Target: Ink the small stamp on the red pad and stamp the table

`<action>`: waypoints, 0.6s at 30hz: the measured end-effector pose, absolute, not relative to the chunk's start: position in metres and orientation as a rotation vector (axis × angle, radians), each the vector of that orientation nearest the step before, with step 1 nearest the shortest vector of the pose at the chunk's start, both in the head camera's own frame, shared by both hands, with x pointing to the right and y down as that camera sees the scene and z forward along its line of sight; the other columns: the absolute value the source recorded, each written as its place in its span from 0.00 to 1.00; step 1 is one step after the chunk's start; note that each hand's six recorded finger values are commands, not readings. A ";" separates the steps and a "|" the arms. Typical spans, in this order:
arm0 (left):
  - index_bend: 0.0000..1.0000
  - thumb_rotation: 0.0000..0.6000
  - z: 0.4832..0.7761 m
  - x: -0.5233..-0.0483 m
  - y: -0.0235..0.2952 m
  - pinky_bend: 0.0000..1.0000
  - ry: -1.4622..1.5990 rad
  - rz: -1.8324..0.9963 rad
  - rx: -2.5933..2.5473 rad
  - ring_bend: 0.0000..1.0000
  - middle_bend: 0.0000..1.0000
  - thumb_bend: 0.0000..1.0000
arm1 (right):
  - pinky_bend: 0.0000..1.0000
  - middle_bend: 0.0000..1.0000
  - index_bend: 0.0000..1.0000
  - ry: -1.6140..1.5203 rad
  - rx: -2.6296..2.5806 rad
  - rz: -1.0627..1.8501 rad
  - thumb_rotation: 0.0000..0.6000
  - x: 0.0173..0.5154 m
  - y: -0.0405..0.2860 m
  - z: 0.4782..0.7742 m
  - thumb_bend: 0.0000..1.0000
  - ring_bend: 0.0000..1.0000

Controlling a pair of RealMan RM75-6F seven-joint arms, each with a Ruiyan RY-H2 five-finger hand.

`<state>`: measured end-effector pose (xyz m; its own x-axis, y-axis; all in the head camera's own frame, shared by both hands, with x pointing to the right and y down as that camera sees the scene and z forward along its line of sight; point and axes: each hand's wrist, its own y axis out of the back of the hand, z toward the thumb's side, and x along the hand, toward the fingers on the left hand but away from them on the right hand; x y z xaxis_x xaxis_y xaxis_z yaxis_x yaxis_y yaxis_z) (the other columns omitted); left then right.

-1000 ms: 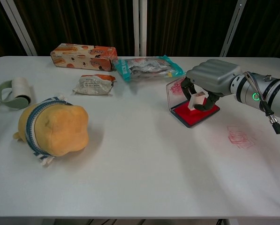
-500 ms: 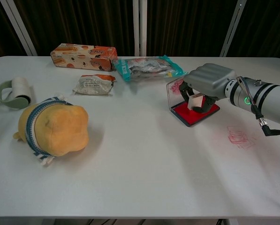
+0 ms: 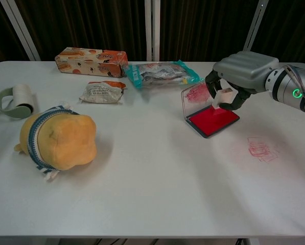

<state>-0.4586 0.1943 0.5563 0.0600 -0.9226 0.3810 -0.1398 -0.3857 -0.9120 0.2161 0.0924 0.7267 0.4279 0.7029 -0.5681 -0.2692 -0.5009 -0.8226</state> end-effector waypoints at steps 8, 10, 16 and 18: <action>0.16 0.82 0.559 -0.456 0.196 0.21 1.073 -1.398 -1.637 0.12 0.19 0.12 | 0.94 0.56 0.64 -0.337 -1.724 1.318 1.00 0.266 0.135 0.722 0.37 0.75; 0.16 0.82 0.559 -0.456 0.195 0.21 1.074 -1.396 -1.636 0.12 0.19 0.12 | 0.94 0.56 0.64 -0.343 -1.729 1.315 1.00 0.272 0.142 0.722 0.37 0.75; 0.16 0.82 0.562 -0.455 0.196 0.21 1.072 -1.397 -1.646 0.12 0.19 0.12 | 0.94 0.56 0.64 -0.342 -1.732 1.311 1.00 0.287 0.158 0.727 0.37 0.75; 0.16 0.82 0.562 -0.455 0.196 0.21 1.073 -1.396 -1.647 0.12 0.19 0.12 | 0.94 0.56 0.63 -0.341 -1.733 1.313 1.00 0.289 0.161 0.729 0.36 0.75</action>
<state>-0.4550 0.1963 0.5619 0.0692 -0.9168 0.3933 -0.1441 -0.3993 -0.9054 0.2886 0.1614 0.7287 0.3961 0.6759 -0.6216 -0.2880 -0.5513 -0.7830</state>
